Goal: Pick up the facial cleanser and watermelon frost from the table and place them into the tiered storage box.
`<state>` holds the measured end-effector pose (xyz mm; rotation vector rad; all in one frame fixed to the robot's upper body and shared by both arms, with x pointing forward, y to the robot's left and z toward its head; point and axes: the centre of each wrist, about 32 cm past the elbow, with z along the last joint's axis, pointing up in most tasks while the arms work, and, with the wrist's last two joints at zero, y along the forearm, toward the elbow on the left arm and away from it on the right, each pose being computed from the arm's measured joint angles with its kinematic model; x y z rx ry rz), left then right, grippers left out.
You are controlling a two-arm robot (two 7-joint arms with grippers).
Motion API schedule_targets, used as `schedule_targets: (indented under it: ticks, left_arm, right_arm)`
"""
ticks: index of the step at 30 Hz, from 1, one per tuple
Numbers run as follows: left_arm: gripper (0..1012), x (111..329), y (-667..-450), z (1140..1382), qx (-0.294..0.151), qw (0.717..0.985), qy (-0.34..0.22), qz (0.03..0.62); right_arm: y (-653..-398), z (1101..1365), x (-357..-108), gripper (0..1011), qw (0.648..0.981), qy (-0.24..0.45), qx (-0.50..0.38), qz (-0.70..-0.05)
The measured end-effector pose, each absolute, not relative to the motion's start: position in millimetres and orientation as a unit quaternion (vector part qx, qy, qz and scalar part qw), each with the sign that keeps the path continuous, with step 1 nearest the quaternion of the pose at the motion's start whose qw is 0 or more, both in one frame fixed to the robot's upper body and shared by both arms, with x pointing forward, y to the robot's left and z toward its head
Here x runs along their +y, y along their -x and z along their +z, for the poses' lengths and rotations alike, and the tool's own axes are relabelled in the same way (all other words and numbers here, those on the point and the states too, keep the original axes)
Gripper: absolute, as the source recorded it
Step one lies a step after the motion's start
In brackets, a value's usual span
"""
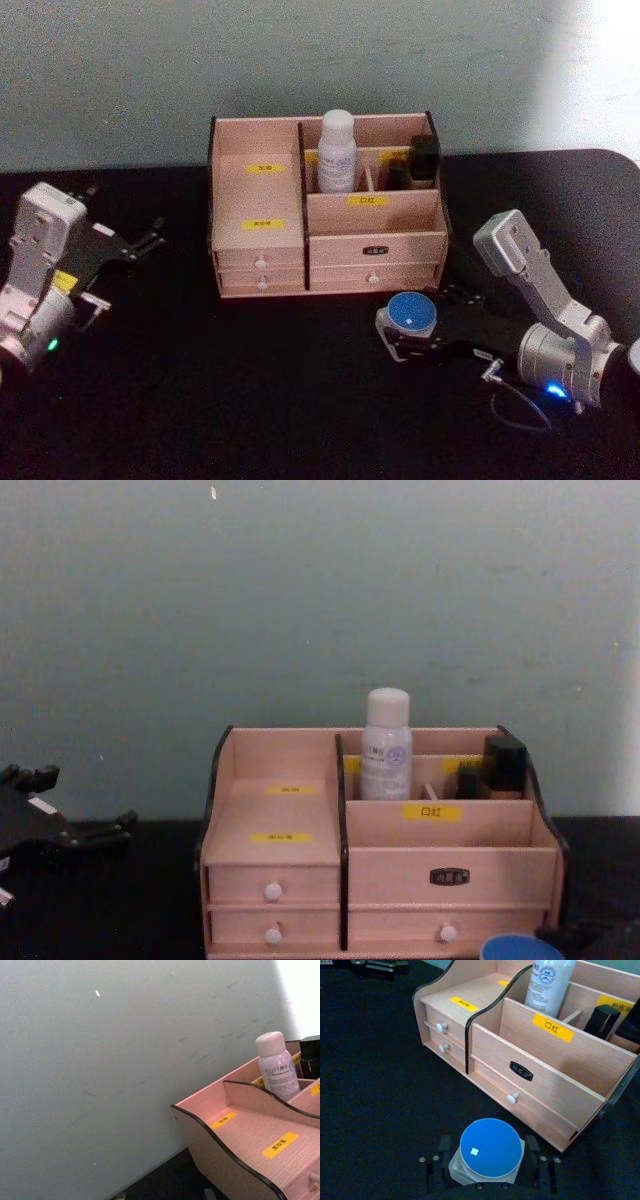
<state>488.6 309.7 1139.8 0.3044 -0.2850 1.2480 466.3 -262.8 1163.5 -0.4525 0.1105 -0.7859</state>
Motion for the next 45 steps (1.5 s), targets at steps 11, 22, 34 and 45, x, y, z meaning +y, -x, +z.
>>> schedule_targets:
  ticks: [11,22,34,45]
  left_arm:
    - [1001,309.7,-488.6,1139.8,-0.132,0.791,-0.141,0.580]
    - [1001,309.7,-488.6,1139.8,-0.132,0.791,-0.141,0.580]
    - [1001,309.7,-488.6,1139.8,-0.132,0.791,-0.141,0.580]
    - [1001,309.7,-488.6,1139.8,-0.132,0.791,-0.141,0.580]
  right_arm:
    - [-466.2,1163.7,-262.9,711,0.898,0.218,0.053,-0.380]
    - [-466.2,1163.7,-262.9,712,0.898,0.218,0.053,-0.380]
    - [-471.8,1187.4,-262.7,712,0.905,0.195,0.040,-0.375]
    - [-491.0,1204.5,-250.5,712,0.912,0.170,0.032,-0.373]
